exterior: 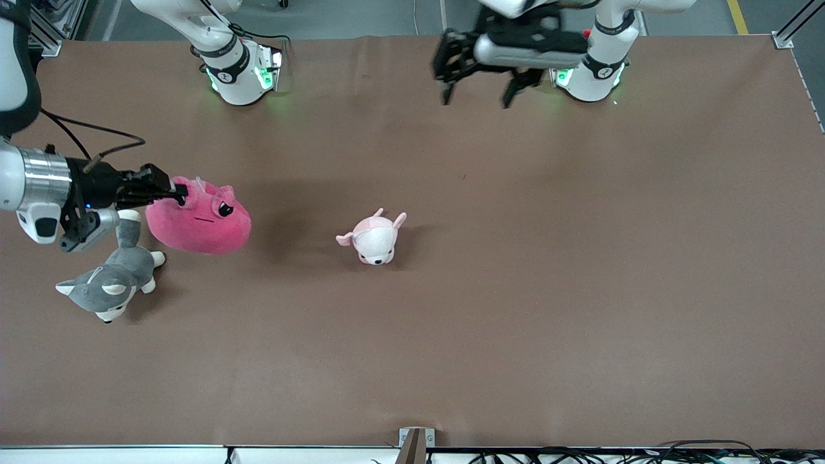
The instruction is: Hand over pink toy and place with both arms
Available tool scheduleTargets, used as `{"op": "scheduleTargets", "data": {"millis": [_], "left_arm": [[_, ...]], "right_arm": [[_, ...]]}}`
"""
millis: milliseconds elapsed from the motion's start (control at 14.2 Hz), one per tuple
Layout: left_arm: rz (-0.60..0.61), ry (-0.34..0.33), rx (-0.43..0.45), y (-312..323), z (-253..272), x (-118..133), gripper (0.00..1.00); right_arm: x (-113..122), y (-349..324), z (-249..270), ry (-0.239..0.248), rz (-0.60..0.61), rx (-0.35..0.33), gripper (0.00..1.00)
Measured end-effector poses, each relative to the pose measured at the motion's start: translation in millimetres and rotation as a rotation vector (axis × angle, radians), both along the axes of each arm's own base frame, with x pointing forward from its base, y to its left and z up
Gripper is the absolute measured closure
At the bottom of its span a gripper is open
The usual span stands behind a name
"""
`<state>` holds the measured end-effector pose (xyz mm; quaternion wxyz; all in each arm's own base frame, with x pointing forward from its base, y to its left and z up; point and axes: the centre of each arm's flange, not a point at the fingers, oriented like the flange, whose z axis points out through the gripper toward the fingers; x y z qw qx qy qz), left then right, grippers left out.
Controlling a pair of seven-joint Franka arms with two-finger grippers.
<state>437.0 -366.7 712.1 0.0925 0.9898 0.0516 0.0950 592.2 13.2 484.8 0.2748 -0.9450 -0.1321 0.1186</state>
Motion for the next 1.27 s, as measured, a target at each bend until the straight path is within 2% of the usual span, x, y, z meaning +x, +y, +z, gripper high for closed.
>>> {"op": "scheduleTargets", "data": {"millis": [282,564,846,1058,1270], "left_arm": [[-0.006,0.050,0.135,81.6,19.4,3.5,0.00],[-0.037,0.109,0.190,155.8,2.6,40.5,0.00],[-0.079,0.144,0.182,235.5,-11.0,71.0,0.00],[-0.119,0.145,0.182,289.8,-12.7,82.5,0.00],[-0.120,0.140,0.165,329.9,-17.7,92.8,0.00]], "right_arm": [[36.3,-26.7,-70.5,0.024,-0.021,-0.006,0.92],[69.4,-37.7,-112.8,0.003,-0.055,-0.003,0.92],[75.5,-35.3,-138.1,0.028,-0.062,0.012,0.92],[76.9,-36.0,-142.2,0.030,-0.082,0.069,0.92],[73.1,-41.7,-144.1,0.054,-0.077,0.092,0.92]]}}
